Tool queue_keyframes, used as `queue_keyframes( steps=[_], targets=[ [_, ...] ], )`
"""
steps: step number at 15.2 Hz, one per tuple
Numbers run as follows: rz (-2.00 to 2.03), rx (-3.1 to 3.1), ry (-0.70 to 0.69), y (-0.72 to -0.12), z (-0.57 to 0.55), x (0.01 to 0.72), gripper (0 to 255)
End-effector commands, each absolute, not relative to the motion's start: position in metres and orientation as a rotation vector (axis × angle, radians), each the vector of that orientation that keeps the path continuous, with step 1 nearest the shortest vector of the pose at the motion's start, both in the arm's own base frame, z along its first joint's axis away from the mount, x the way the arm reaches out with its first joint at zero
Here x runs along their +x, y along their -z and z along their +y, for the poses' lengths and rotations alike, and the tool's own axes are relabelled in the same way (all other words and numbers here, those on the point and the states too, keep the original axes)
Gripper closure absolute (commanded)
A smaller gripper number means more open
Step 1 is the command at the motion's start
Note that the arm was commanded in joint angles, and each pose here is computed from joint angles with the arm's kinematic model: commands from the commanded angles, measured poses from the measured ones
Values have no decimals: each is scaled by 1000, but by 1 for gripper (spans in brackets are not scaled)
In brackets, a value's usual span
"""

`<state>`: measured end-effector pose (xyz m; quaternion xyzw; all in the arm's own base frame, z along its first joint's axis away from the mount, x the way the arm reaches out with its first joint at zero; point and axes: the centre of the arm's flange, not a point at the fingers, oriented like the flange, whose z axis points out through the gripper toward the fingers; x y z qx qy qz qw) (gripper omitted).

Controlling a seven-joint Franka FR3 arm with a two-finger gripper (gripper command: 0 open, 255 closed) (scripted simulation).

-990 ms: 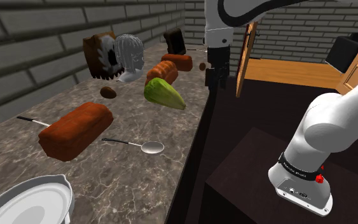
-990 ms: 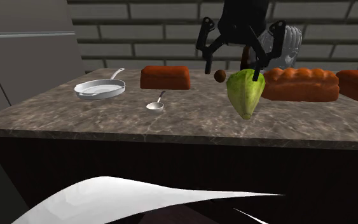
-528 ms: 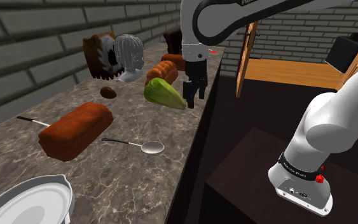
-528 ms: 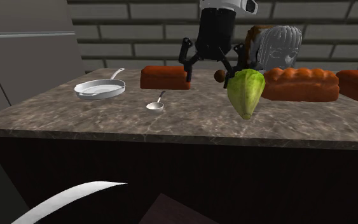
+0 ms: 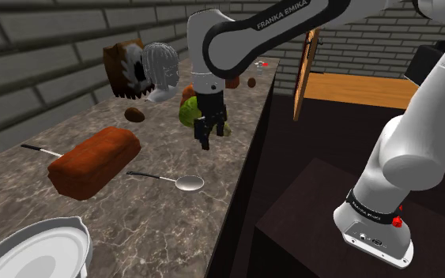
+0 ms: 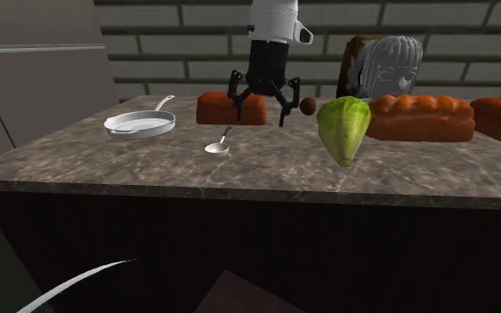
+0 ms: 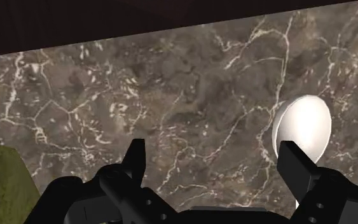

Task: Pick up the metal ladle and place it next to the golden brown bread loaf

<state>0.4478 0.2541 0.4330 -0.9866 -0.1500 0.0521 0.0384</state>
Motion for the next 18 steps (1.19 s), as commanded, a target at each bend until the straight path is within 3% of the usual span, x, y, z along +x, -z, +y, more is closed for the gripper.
queue_keyframes(
  steps=[1, 12, 18],
  targets=[
    [-493, -3017, -146, -424, 276, 458, 0],
    [-669, -2964, -78, -379, 397, 511, 0],
    [-676, -2962, -76, -351, 405, 510, 0]
  ],
)
